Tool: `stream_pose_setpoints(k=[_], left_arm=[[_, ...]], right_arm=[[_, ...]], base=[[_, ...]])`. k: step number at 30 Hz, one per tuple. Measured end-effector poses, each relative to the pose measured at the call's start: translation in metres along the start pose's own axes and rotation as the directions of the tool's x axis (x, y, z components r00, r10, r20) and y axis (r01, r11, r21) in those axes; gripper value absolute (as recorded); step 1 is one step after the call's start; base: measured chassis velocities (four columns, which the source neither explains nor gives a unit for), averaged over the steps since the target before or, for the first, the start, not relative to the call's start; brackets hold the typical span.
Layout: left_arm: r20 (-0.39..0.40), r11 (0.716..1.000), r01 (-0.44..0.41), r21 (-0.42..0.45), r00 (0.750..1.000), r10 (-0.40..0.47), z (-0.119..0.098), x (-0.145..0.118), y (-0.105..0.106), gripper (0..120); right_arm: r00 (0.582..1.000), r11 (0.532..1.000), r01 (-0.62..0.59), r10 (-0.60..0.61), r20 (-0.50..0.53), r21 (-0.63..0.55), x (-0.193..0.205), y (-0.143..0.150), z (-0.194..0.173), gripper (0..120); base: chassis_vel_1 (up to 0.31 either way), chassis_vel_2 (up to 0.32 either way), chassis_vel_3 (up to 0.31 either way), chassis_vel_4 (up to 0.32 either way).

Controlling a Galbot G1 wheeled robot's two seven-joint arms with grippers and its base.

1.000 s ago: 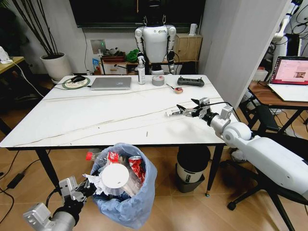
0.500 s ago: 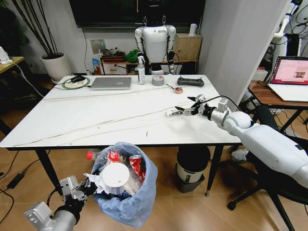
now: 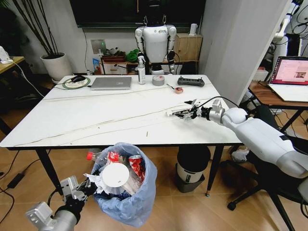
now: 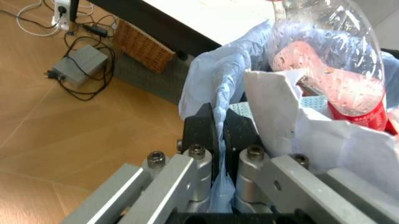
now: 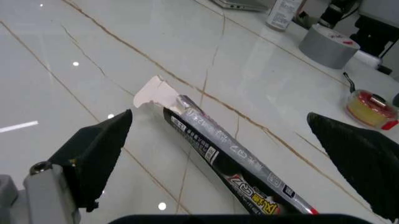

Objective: Pick up the trash bin and place the trash from the table into it.

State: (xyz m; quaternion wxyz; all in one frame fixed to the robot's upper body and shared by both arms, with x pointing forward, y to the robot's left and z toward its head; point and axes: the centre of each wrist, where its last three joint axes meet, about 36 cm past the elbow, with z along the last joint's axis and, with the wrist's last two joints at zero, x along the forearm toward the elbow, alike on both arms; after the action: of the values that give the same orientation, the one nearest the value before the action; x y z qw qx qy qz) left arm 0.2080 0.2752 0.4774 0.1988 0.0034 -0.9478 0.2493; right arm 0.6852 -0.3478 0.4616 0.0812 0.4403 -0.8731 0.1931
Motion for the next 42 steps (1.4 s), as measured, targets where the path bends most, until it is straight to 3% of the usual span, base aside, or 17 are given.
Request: stream_pose_setpoints(k=[23,34,36,42], left_arm=[[0.001,1.000,0.003,0.006,1.000,-0.003,-0.002,-0.004,0.005,0],[0.001,1.000,0.003,0.004,1.000,-0.003,-0.003,-0.005,0.006,0],[0.001,1.000,0.003,0.003,1.000,-0.003,-0.003,-0.005,0.006,0],[0.002,1.000,0.004,0.004,1.000,-0.004,-0.003,-0.005,0.006,0]], right_arm=[[0.997,0.998,0.051,-0.049,-0.055,0.030,-0.032,-0.007,0.002,98],[0.996,0.998,0.059,-0.056,-0.067,0.033,-0.034,-0.009,0.003,57],[0.996,0.998,0.059,-0.056,-0.067,0.033,-0.034,-0.009,0.003,55],[0.996,0.997,0.067,-0.064,-0.068,0.040,-0.034,-0.010,0.001,28]], base=[[0.000,0.000,0.000,0.000],[0.000,0.000,0.000,0.000],[0.000,0.000,0.000,0.000],[0.000,0.000,0.000,0.000]])
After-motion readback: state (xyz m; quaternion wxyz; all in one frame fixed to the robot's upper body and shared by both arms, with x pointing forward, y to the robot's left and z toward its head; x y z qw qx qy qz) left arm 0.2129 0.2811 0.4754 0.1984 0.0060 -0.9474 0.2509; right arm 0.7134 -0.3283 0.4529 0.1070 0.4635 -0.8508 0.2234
